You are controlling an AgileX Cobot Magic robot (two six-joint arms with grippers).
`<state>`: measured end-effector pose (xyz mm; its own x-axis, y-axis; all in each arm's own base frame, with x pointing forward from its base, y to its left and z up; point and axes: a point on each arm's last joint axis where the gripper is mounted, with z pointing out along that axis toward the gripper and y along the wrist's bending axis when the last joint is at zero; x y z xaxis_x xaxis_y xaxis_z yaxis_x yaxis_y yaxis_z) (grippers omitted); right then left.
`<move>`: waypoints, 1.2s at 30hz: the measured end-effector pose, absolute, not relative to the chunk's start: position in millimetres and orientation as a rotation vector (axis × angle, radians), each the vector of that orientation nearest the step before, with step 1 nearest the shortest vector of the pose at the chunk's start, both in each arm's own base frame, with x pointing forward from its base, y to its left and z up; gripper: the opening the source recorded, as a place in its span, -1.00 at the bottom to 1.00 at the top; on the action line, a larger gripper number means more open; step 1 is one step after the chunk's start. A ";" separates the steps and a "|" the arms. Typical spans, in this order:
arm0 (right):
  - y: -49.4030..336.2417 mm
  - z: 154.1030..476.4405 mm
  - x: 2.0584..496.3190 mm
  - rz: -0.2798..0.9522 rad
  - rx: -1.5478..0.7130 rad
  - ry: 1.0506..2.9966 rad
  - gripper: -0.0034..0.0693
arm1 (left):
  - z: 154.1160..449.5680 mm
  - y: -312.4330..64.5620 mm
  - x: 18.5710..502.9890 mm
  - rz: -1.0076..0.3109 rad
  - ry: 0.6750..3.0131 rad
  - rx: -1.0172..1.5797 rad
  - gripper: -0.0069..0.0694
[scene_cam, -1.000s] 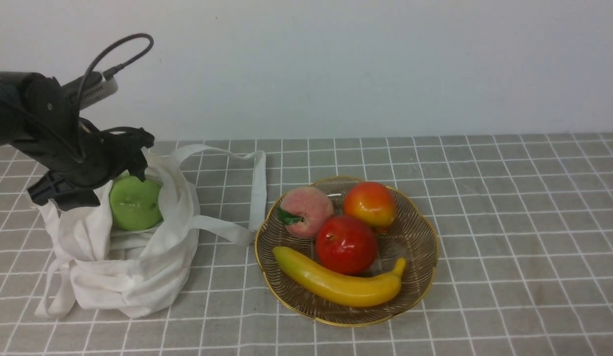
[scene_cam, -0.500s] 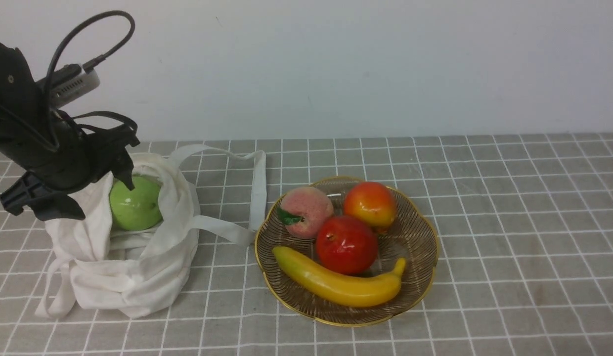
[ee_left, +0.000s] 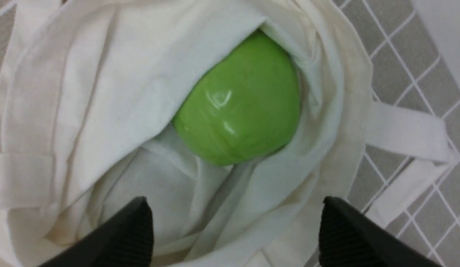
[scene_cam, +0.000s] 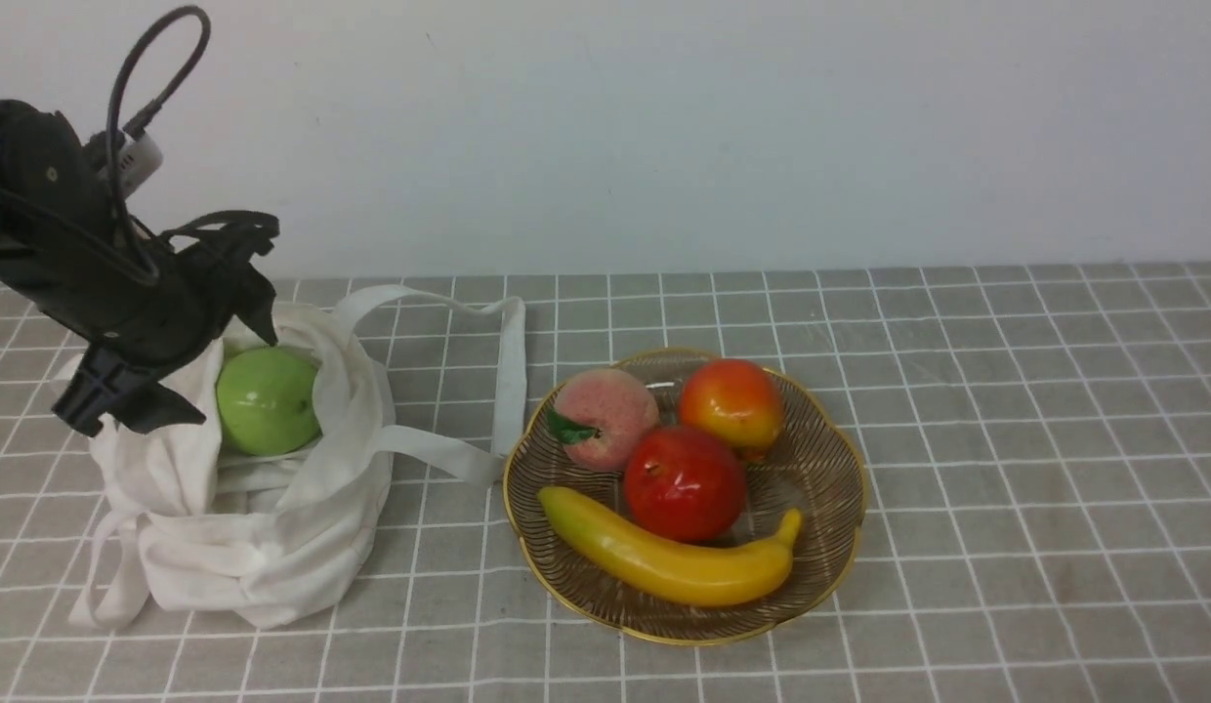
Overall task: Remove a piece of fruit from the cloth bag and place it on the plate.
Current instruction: Use the left arm to grab an apple from the bag
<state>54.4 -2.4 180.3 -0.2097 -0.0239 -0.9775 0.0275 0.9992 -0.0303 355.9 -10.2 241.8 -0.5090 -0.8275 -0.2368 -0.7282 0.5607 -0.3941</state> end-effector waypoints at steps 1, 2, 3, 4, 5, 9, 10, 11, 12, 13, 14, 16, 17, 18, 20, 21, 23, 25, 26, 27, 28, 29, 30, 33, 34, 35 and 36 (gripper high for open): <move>-2.4 180.3 54.4 -0.047 0.003 1.781 -0.95 | 239.3 -10.2 357.1 -0.343 2.397 -1.278 0.60; -2.4 180.3 54.4 -0.047 0.003 1.781 -0.95 | 228.4 -10.2 361.1 -0.342 2.387 -1.352 0.63; -2.4 180.3 54.4 -0.047 0.003 1.781 -0.95 | 224.6 -10.2 362.7 -0.342 2.380 -1.378 0.65; -2.4 180.3 54.4 -0.047 0.003 1.781 -0.95 | 220.4 -10.2 364.7 -0.344 2.371 -1.402 0.67; -2.4 180.3 54.4 -0.047 0.003 1.781 -0.95 | 217.2 -10.1 366.9 -0.350 2.357 -1.419 0.73; -2.4 180.3 54.4 -0.047 0.003 1.781 -0.95 | 208.9 -9.1 374.5 -0.368 2.298 -1.457 0.93; -2.4 180.3 54.4 -0.047 0.003 1.781 -0.95 | 205.6 -8.5 376.8 -0.371 2.273 -1.484 0.96; -2.4 180.3 54.4 -0.047 0.003 1.781 -0.95 | 205.1 -8.3 377.1 -0.371 2.267 -1.492 0.96; -2.4 180.3 54.4 -0.047 0.003 1.781 -0.95 | 200.4 -7.7 379.6 -0.369 2.248 -1.514 0.97; -2.4 180.3 54.4 -0.047 0.003 1.781 -0.95 | 198.1 -7.1 381.0 -0.366 2.239 -1.522 0.97; -2.4 180.3 54.4 -0.047 0.003 1.781 -0.95 | 195.3 -6.8 382.5 -0.365 2.227 -1.532 0.97; -2.4 180.3 54.4 -0.047 0.003 1.781 -0.95 | 190.6 -5.9 384.5 -0.354 2.218 -1.540 0.97; -2.4 180.3 54.4 -0.047 0.003 1.781 -0.95 | 189.4 -5.5 385.4 -0.352 2.213 -1.536 0.97; -2.4 180.3 54.4 -0.047 0.003 1.781 -0.95 | 187.3 -5.1 386.6 -0.350 2.208 -1.535 0.97; -2.4 180.3 54.4 -0.047 0.003 1.781 -0.95 | 184.4 -5.0 388.9 -0.359 2.190 -1.545 0.97; -2.4 180.3 54.4 -0.047 0.003 1.781 -0.95 | 182.4 -5.1 390.6 -0.370 2.177 -1.551 0.97; -2.4 180.3 54.4 -0.047 0.003 1.781 -0.95 | 178.6 -5.4 394.0 -0.388 2.159 -1.548 0.97; -2.4 180.3 54.4 -0.047 0.003 1.781 -0.95 | 176.3 -5.5 396.0 -0.398 2.149 -1.547 0.98; -2.4 180.3 54.4 -0.047 0.003 1.781 -0.95 | 175.8 -5.6 396.7 -0.402 2.145 -1.545 0.98; -2.4 180.3 54.4 -0.047 0.003 1.781 -0.95 | 175.1 -5.7 397.2 -0.405 2.143 -1.545 0.98; -2.4 180.3 54.4 -0.047 0.003 1.781 -0.95 | 174.2 -5.7 397.6 -0.405 2.143 -1.545 0.98; -2.4 180.3 54.4 -0.047 0.003 1.781 -0.95 | 173.6 -5.7 398.1 -0.407 2.142 -1.543 0.98; -2.4 180.3 54.4 -0.047 0.003 1.781 -0.95 | 173.1 -5.9 399.4 -0.415 2.136 -1.538 0.98; -2.4 180.3 54.4 -0.047 0.003 1.781 -0.95 | 169.0 -6.2 403.1 -0.429 2.125 -1.528 0.98; -2.4 180.3 54.4 -0.047 0.003 1.781 -0.95 | 168.3 -6.4 405.2 -0.440 2.118 -1.521 0.98; -2.4 180.3 54.4 -0.047 0.003 1.781 -0.95 | 167.2 -6.5 406.2 -0.444 2.115 -1.518 0.98; -2.4 180.3 54.4 -0.047 0.003 1.781 -0.95 | 166.7 -6.6 407.3 -0.449 2.111 -1.512 0.98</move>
<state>54.4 -2.4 180.3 -0.2097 -0.0239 -0.9775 0.0275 0.9992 -0.0303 407.3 -6.6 166.7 -0.2572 -0.9443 -0.2050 -0.7790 0.3282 -0.5343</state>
